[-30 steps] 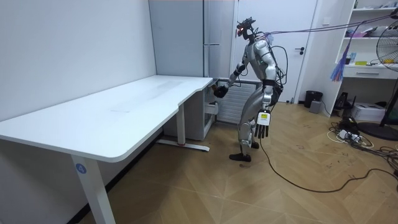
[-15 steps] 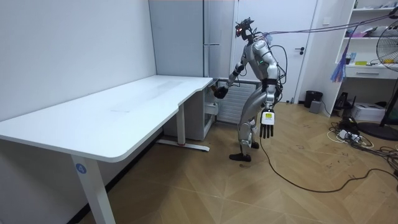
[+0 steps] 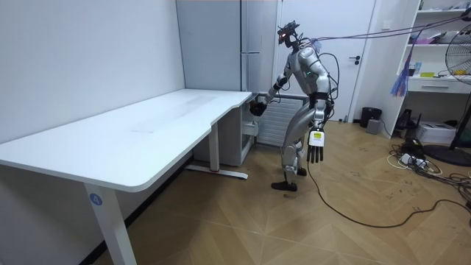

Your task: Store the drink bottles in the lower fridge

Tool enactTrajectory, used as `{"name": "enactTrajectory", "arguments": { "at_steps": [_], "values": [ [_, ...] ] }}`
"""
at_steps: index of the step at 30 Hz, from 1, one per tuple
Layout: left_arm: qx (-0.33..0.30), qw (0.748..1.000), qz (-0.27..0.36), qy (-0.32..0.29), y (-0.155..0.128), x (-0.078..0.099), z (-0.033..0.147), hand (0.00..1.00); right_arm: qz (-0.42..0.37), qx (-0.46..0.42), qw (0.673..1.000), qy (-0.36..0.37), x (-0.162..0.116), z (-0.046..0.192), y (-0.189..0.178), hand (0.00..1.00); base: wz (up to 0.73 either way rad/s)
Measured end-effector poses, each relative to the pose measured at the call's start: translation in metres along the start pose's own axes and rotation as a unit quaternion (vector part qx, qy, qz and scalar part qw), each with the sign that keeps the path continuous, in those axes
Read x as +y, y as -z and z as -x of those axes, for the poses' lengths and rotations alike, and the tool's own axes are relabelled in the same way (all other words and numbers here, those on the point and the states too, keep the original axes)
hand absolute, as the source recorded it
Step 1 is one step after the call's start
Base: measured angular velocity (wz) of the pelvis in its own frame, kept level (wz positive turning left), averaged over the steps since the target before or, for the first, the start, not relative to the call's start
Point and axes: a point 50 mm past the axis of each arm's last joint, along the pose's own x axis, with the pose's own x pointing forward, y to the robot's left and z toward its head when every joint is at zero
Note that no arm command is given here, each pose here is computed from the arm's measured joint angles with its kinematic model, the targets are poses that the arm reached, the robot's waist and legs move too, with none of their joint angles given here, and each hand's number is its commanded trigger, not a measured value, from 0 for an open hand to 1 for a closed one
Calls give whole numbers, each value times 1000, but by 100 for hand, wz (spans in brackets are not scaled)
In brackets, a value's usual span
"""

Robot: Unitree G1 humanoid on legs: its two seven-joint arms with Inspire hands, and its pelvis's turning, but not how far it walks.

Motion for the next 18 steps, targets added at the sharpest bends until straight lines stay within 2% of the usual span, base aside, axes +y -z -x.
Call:
{"name": "enactTrajectory", "arguments": {
  "at_steps": [2, 3, 4, 5, 18],
  "values": [
    [-6, 1000, 1, 2, -3, -1, 0, 0, -12, -9, 1000, 0, 4, 0, -3, 100, 0],
    [-7, 1000, 2, 3, -4, -1, 0, 0, -15, -11, 1000, 0, 5, 0, -4, 85, 0],
    [-7, 1000, 2, 3, -4, -2, 1, 0, -18, -13, 1000, 2, 7, 0, -5, 48, 0],
    [-7, 1000, 2, 4, -4, -2, 1, 0, -21, -14, 1000, 3, 9, 0, -5, 0, 0],
    [5, 1000, -10, 9, -1, -5, 2, 0, -23, -12, 999, 47, 5, 0, -5, 0, 4]
  ]
}}
